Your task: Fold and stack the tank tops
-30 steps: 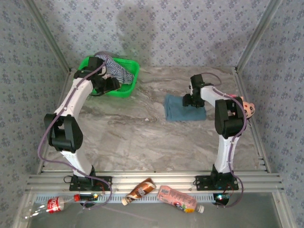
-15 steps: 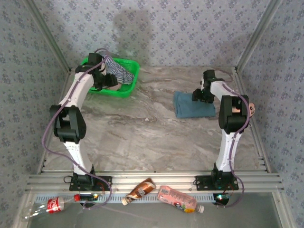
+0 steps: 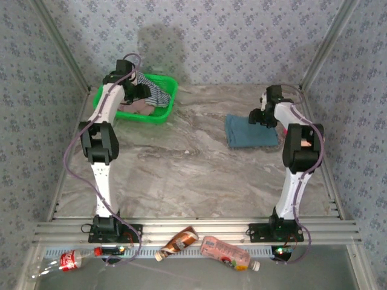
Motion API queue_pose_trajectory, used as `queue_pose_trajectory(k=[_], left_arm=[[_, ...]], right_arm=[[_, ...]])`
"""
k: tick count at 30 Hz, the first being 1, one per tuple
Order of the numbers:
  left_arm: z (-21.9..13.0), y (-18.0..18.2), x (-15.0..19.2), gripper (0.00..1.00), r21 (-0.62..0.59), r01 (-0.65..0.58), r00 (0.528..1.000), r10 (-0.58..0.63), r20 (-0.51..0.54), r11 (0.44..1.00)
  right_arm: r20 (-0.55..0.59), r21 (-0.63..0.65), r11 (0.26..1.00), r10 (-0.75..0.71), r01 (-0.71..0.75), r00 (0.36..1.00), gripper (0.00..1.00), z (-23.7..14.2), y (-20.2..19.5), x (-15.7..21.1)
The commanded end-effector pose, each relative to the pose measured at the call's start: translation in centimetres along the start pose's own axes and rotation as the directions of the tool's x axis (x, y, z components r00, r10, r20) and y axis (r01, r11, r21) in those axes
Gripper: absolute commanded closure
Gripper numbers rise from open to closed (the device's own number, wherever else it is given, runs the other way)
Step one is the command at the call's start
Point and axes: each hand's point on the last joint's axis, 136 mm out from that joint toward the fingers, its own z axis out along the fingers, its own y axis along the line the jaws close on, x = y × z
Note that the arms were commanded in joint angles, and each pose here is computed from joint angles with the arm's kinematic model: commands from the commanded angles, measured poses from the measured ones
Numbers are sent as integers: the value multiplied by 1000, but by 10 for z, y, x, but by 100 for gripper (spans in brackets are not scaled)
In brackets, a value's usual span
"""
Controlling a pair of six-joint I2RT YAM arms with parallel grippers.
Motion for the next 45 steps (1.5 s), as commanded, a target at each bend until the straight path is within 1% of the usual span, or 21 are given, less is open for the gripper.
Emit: queue_pose_trajectory(k=[1, 5, 14, 17, 19, 21, 23, 26, 27, 28, 29, 34, 35, 36, 41, 45], left_arm=[[14, -17, -11, 38, 65, -8, 1000, 7, 16, 998], [37, -20, -10, 38, 55, -10, 1000, 11, -6, 998], [73, 1, -3, 41, -82, -12, 1000, 11, -10, 997], [79, 1, -2, 51, -108, -38, 999, 37, -5, 993], [81, -1, -3, 64, -100, -36, 999, 36, 0, 994], [80, -3, -4, 82, -98, -36, 999, 37, 4, 995], [74, -8, -8, 91, -91, -49, 999, 50, 13, 995], [54, -20, -20, 99, -61, -62, 997, 65, 47, 996], [46, -24, -24, 100, -48, -66, 996, 68, 59, 997], [37, -28, -29, 100, -34, -70, 995, 72, 72, 997], [27, -33, -33, 100, -20, -74, 993, 76, 86, 997], [-33, -58, -56, 100, 45, -108, 980, 99, 170, 993], [-44, -62, -59, 100, 55, -114, 978, 102, 184, 992], [-59, -66, -63, 100, 66, -119, 974, 103, 203, 991], [-122, -81, -78, 100, 87, -143, 949, 111, 295, 986], [-177, -97, -80, 100, 154, -150, 934, 89, 345, 977]], right_arm=[[147, -124, 991, -30, 49, 989, 31, -44, 36, -23], [184, -184, 980, -42, 76, 982, 30, -69, 63, -14], [235, -292, 946, -69, 138, 970, 27, -125, 109, 23], [257, -304, 941, -68, 148, 964, 27, -140, 114, 29], [261, -302, 943, -59, 139, 964, 26, -146, 115, 30], [268, -294, 945, -60, 141, 961, 27, -153, 115, 31], [271, -284, 948, -63, 142, 961, 26, -157, 113, 33], [277, -286, 947, -64, 146, 959, 26, -158, 113, 35], [288, -288, 946, -64, 150, 956, 26, -161, 114, 33], [296, -289, 945, -64, 154, 953, 26, -162, 115, 32], [270, -289, 946, -66, 146, 961, 26, -153, 113, 42], [301, -316, 937, -50, 149, 952, 22, -151, 121, 39], [310, -326, 933, -47, 152, 949, 18, -151, 123, 37], [320, -334, 930, -40, 152, 947, 17, -151, 125, 36], [346, -386, 907, -23, 165, 938, 17, -153, 140, 30], [383, -419, 889, -14, 187, 924, 16, -161, 153, 23]])
